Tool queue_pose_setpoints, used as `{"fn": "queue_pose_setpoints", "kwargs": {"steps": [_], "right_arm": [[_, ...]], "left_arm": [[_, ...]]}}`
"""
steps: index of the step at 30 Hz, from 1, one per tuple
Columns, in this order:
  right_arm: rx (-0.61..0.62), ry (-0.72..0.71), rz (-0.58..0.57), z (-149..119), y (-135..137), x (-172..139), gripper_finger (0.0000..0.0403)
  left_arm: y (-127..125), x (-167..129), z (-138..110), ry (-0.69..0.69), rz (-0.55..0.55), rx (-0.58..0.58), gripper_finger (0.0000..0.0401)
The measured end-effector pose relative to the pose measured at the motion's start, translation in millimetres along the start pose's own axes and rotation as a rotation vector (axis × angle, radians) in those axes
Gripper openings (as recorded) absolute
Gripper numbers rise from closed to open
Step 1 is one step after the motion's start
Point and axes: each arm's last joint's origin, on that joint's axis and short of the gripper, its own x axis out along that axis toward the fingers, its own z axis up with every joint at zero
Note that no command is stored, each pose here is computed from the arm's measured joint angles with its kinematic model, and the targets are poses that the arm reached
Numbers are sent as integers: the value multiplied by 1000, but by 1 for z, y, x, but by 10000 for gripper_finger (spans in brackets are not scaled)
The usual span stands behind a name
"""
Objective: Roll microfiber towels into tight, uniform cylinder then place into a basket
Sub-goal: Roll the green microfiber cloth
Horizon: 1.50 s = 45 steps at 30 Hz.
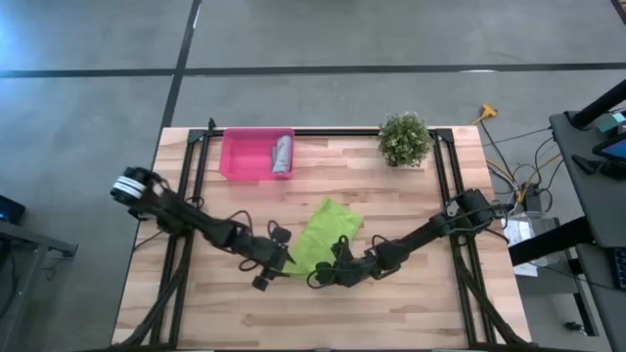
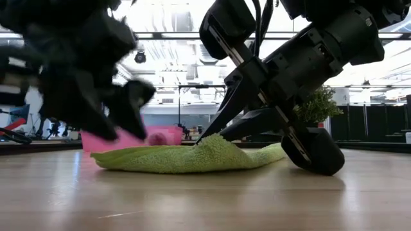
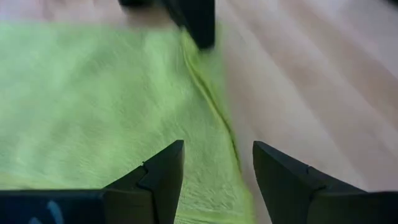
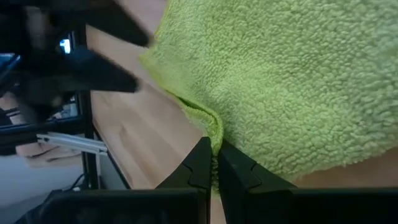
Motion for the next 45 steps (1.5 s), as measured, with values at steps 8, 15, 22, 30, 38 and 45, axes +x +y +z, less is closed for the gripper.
{"fn": "queue_pose_setpoints", "kwargs": {"steps": [8,15,22,30,38,45], "right_arm": [[0,18,10,-1,2,-1,11],[-2,32,6,-1,0,-2,11],[-53,43,19,-2,4,-6,11],[-86,51,5,-7,3,-9,11],[-143,65,-23,-14,0,-11,11],[-254,106,-29,-19,1,-12,12]], "left_arm": [[-3,29,-6,49,-75,-178,176],[-1,35,0,54,-25,-188,176],[1,31,-1,97,12,-239,162],[-1,30,0,122,-53,-244,56],[-5,29,5,129,-206,-301,7],[-8,28,7,157,-333,-479,1]]}}
